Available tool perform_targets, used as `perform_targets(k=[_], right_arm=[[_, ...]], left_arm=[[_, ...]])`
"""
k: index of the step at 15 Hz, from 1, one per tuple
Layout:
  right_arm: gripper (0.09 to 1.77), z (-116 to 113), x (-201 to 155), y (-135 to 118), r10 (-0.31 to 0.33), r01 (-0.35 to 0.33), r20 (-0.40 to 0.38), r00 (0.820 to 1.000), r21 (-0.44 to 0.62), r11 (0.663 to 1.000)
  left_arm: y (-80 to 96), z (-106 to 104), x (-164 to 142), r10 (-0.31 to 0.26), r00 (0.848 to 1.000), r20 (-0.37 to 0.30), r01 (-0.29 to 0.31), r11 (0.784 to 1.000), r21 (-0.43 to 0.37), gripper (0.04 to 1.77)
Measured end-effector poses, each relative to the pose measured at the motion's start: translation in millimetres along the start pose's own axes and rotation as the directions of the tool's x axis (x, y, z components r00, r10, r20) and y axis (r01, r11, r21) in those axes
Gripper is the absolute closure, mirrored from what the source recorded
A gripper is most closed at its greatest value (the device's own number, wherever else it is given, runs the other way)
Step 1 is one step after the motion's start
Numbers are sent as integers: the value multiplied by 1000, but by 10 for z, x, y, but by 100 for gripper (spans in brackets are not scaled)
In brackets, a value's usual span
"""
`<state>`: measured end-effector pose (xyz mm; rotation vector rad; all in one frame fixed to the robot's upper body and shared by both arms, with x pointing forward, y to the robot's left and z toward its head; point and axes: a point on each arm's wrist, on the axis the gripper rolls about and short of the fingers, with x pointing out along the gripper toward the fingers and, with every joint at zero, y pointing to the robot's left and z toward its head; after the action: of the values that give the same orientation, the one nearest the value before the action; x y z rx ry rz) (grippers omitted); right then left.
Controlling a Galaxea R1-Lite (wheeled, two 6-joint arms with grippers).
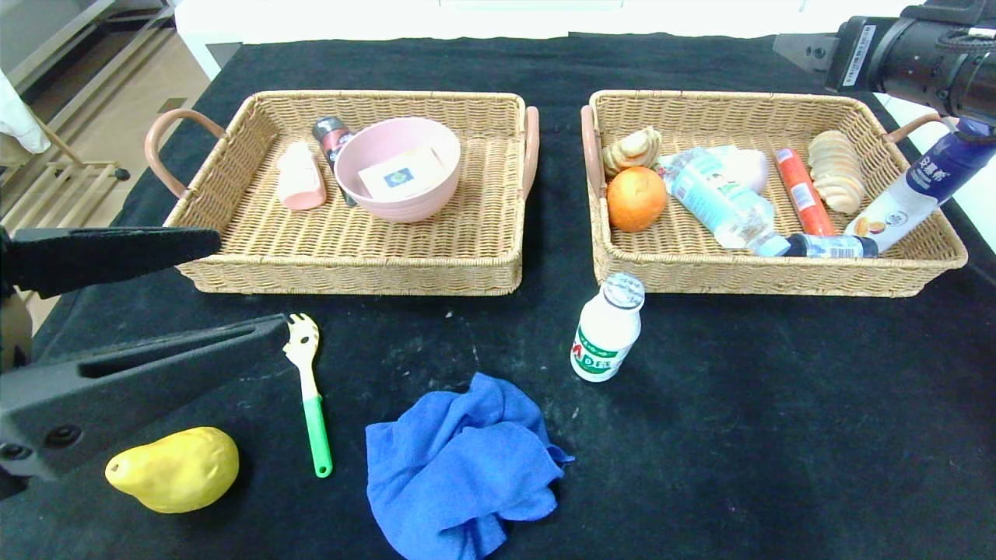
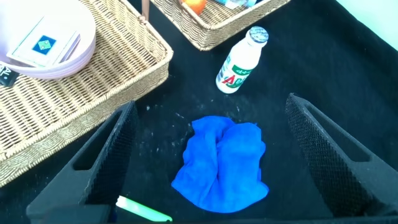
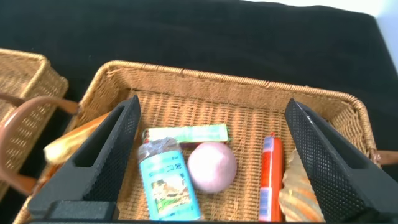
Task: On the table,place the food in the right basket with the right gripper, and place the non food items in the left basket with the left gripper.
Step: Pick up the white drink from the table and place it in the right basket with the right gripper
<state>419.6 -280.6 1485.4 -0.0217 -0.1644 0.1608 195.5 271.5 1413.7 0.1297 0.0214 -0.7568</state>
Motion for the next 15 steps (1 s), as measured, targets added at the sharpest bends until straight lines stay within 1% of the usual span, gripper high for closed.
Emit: perform_targets(k=[5,8,10,12,15], right_arm=[[16,-22,-232,42,87,-87,-31,996,3,996],[16,-63,-405,89,151,-151,-56,987,11,989],[16,-94,-535,136,207,-207,-72,976,18,978],[16,-128,-672,214,268,-266,-86,960,28,964],[16,-139,-827,363,332,-330,-87,939,38,943]], left_arm=[[-1,-3,0,-1,1000,-3,1,1000,-1,9],[-1,-4,0,-2,1000,-4,2,1000,-1,9],[-1,-4,0,-2,1000,-4,2,1000,-1,9],[-1,-4,0,-2,1000,-4,2,1000,-1,9],[-1,-4,0,-2,1000,-4,2,1000,-1,9]])
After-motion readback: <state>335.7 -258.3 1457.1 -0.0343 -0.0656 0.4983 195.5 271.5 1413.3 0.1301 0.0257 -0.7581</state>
